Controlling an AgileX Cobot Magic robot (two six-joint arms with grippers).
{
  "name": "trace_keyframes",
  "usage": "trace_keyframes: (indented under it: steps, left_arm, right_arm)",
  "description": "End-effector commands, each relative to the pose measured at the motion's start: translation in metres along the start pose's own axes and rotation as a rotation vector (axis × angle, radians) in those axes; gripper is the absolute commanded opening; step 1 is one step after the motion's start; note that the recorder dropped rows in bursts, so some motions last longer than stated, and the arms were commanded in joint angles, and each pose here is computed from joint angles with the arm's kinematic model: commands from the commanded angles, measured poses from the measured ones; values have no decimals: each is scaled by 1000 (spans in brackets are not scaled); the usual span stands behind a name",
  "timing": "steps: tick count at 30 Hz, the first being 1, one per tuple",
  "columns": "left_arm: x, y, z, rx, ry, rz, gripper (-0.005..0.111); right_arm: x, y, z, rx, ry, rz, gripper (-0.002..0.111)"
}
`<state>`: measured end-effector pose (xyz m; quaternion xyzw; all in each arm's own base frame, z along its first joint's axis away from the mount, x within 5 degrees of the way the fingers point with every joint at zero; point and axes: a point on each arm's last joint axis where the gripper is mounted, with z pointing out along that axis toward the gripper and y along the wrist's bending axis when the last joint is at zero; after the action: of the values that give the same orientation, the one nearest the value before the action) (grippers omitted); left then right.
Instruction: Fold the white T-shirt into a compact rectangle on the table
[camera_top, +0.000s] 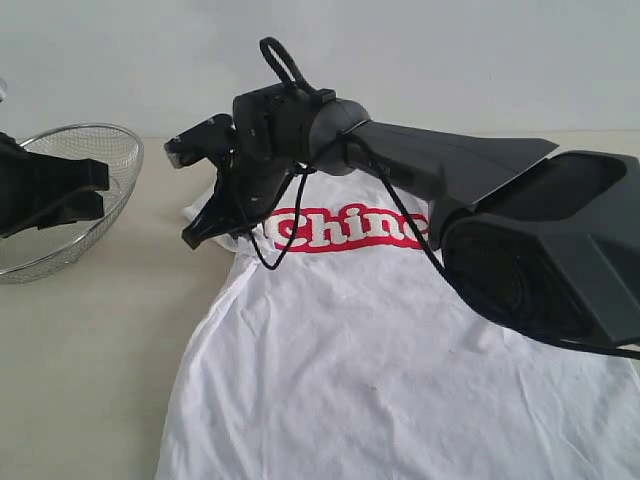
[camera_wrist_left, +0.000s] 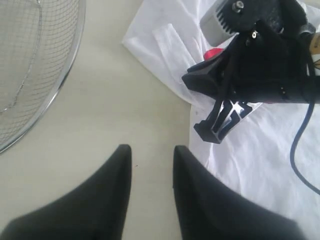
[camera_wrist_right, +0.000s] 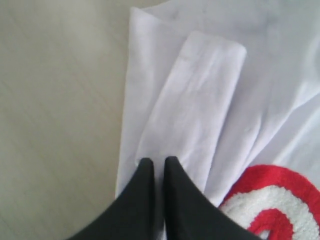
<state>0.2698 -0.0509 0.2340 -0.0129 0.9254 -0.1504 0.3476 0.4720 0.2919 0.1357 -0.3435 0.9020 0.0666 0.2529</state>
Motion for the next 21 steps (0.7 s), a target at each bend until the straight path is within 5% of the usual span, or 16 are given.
trace_keyframes:
  steps: [1,21]
  left_arm:
    - [-1,1,-2,-4,-18,6,28]
    - [-1,1,-3,-7,-22,9,28]
  right_arm:
    - [-8,-6,-13,36,-42,41,0]
    - [-10,-42,-43,87,-42,199,0]
